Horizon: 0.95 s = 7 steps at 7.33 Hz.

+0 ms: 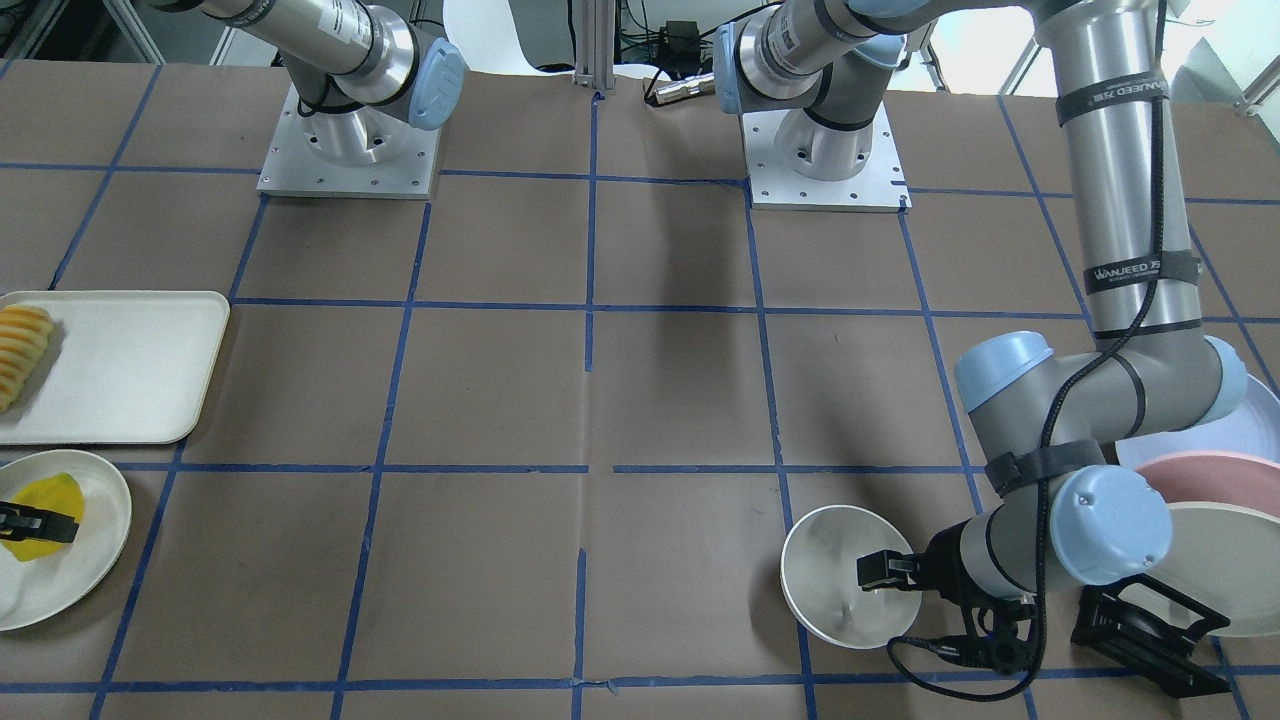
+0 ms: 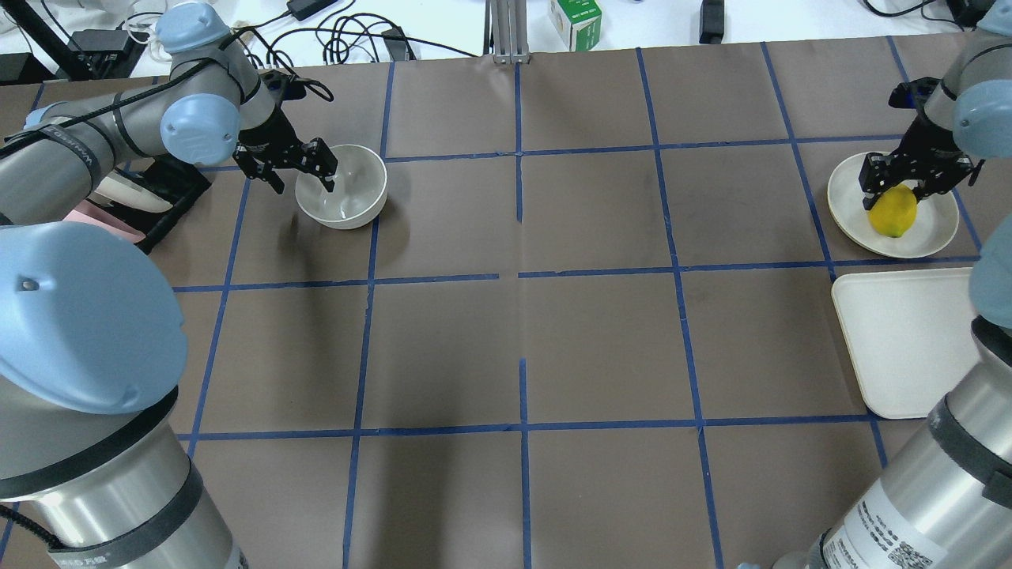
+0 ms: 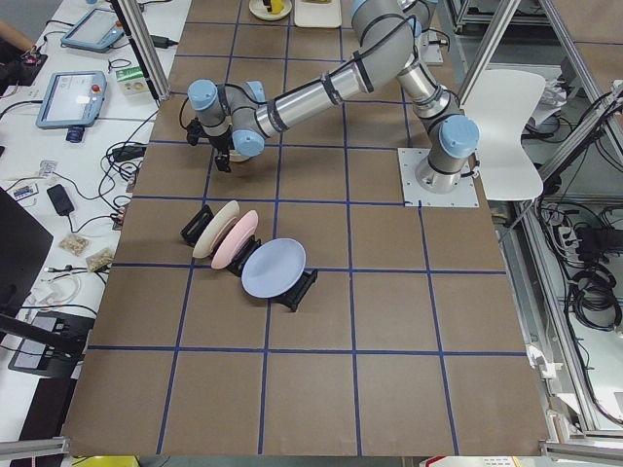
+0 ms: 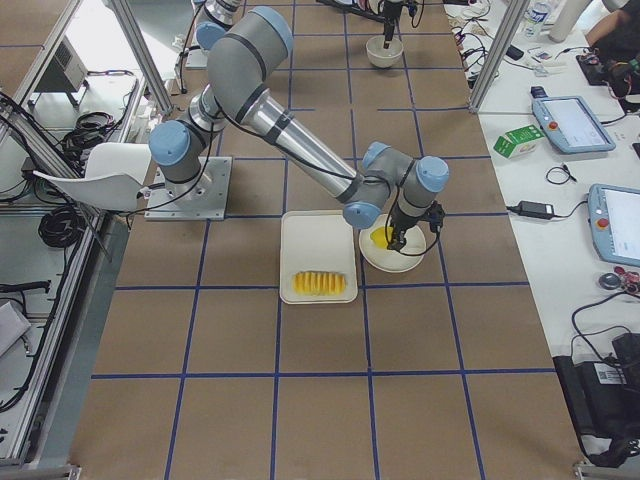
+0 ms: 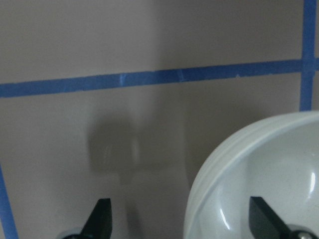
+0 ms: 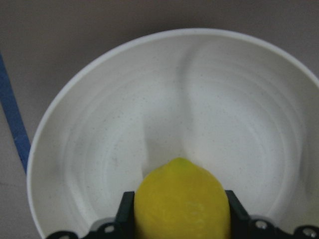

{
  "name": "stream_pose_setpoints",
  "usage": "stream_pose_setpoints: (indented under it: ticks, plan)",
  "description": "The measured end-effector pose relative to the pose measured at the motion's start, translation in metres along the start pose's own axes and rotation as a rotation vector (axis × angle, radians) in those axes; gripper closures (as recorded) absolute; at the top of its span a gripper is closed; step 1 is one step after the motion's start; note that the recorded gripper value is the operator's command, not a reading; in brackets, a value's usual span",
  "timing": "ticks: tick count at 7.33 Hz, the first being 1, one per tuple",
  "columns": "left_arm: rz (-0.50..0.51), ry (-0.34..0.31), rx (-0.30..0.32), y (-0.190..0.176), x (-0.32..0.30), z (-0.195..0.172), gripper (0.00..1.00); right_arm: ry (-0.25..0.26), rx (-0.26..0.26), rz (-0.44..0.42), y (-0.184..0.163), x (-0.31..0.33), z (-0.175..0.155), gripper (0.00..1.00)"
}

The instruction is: Place bowl and put lemon in it

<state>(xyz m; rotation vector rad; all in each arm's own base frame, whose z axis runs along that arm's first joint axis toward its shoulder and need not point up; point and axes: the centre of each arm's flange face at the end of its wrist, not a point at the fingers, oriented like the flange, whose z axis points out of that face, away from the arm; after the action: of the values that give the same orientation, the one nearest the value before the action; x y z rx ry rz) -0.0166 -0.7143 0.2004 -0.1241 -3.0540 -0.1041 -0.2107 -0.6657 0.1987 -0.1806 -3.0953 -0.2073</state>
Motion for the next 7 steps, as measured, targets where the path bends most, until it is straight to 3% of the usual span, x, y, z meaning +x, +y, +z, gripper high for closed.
stream_pose_setpoints:
  ticks: [1,3,4,5,7]
  plan:
    - [0.007,-0.003,0.000,0.005,0.003,0.004,0.30,0.003,0.001,-0.002,0.002,0.001,-0.010,1.00]
    - [0.023,-0.011,0.029,0.006,-0.002,0.004,0.80,-0.002,-0.007,0.000,0.021,-0.004,-0.056,1.00]
    - [0.027,-0.010,0.038,0.006,-0.003,0.001,0.94,-0.014,-0.019,-0.006,0.034,-0.011,-0.081,1.00]
    - [0.028,-0.008,0.043,0.006,-0.002,-0.001,1.00,-0.028,-0.037,-0.013,0.048,-0.018,-0.100,1.00]
    - [0.023,-0.003,0.052,0.007,0.002,-0.009,1.00,-0.032,-0.041,-0.031,0.061,-0.037,-0.125,1.00]
